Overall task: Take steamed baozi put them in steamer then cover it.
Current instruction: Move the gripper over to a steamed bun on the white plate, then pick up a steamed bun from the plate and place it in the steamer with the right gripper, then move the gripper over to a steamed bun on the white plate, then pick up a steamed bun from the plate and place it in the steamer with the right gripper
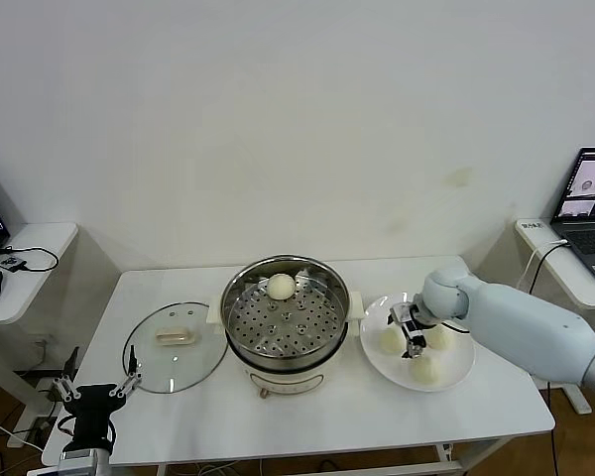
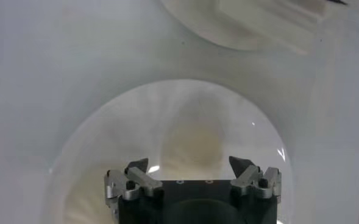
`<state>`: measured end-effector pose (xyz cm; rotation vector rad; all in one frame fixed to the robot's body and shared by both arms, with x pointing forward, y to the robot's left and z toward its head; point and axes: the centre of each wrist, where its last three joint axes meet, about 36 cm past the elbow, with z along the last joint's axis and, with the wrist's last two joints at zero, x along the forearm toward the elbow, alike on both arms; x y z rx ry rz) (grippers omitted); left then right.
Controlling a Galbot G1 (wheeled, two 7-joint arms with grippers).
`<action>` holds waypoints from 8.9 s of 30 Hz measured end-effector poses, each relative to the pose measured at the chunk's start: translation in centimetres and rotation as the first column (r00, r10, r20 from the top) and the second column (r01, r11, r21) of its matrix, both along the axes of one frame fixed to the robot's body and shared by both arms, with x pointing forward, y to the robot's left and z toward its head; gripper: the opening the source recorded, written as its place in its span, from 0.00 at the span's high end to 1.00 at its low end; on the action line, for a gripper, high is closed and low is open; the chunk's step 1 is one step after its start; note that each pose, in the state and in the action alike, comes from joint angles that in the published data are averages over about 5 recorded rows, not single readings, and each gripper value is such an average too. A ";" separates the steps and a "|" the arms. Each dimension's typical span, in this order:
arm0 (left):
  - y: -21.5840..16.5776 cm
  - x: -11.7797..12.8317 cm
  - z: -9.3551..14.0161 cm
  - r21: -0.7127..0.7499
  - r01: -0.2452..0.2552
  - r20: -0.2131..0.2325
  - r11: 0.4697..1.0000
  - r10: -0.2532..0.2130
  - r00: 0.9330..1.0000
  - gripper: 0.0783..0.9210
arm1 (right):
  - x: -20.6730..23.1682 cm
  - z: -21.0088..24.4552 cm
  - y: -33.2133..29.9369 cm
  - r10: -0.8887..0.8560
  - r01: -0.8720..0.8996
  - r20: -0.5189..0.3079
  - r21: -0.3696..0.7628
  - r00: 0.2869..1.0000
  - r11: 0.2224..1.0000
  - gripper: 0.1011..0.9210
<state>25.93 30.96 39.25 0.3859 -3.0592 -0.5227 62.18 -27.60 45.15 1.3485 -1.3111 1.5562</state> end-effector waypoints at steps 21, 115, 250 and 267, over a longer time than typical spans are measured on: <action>-0.2 -0.1 0.3 -0.002 -0.002 0.008 1.000 0.002 1.000 0.12 | 0.9 0.4 0.0 -0.014 0.014 -0.013 -0.002 1.000 1.000 0.32; -0.8 0.1 2.4 -0.007 0.011 0.066 1.000 -0.011 0.998 0.12 | 0.7 24.5 19.8 0.155 -0.163 0.093 0.079 0.983 0.984 0.12; -0.5 -0.3 1.9 -0.005 -0.041 0.060 0.999 0.042 0.997 0.12 | -3.2 18.1 22.4 0.660 -0.664 0.079 0.028 0.747 0.748 0.37; -0.5 -0.2 1.5 -0.010 -0.049 0.056 0.999 0.049 0.997 0.12 | -4.0 14.5 23.6 0.794 -0.794 0.037 -0.030 0.606 0.608 0.37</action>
